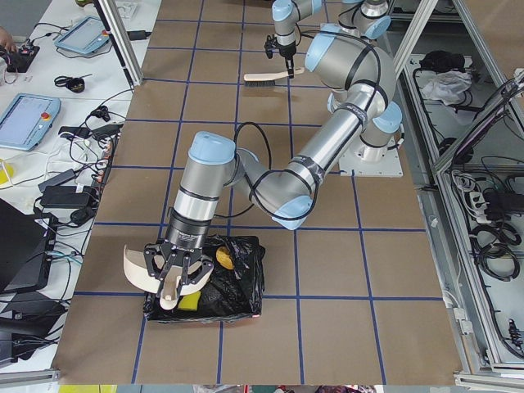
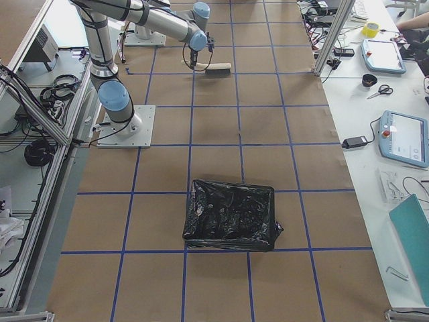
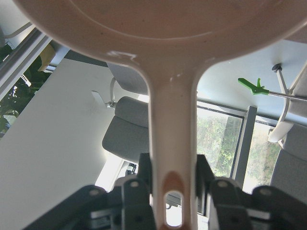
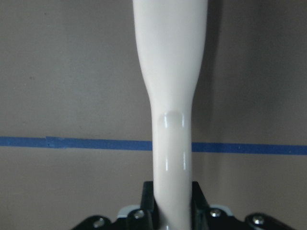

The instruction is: Sweep and dump trash in nearest bin

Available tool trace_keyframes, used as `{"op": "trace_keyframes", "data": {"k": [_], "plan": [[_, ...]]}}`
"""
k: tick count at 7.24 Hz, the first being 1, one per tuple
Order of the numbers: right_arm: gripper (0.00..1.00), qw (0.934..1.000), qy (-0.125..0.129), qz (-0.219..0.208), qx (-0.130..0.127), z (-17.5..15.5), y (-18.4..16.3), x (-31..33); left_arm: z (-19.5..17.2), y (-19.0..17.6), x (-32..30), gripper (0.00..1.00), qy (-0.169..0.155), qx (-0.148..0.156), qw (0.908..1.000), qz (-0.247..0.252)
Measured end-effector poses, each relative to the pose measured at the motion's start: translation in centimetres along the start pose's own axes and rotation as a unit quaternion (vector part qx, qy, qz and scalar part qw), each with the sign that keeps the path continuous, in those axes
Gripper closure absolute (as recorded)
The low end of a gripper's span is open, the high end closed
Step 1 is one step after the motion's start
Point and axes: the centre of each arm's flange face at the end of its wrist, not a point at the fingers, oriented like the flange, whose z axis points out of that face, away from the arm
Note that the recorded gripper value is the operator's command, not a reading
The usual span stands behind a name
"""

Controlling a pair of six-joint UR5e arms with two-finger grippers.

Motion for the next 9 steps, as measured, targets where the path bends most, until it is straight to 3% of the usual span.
{"op": "trace_keyframes", "data": {"k": [1,3,4,6,9], "plan": [[0.0,1.0,0.001,0.003,0.0,0.0,0.0,0.0,-0.8,-0.5,-0.7,1.0,-0.007,0.025,0.9996,-0.006],[0.0,1.0,-0.001,0.006,0.006,-0.4,-0.2,0.0,-1.7,-1.2,-1.4,1.0,-0.02,0.071,0.9968,-0.03],[0.0,0.9998,-0.005,0.006,0.02,-1.7,-0.7,0.0,-2.1,-1.8,-1.6,1.0,-0.022,0.101,0.9933,-0.051],[0.0,0.9964,0.005,0.007,0.084,-8.1,-2.9,0.5,-2.6,-3.4,-2.3,1.0,-0.021,0.148,0.9839,-0.097],[0.0,0.9954,0.019,0.029,0.09,-19.5,-5.5,2.0,-4.2,-8.1,-4.5,1.0,-0.002,0.208,0.9636,-0.168]]}}
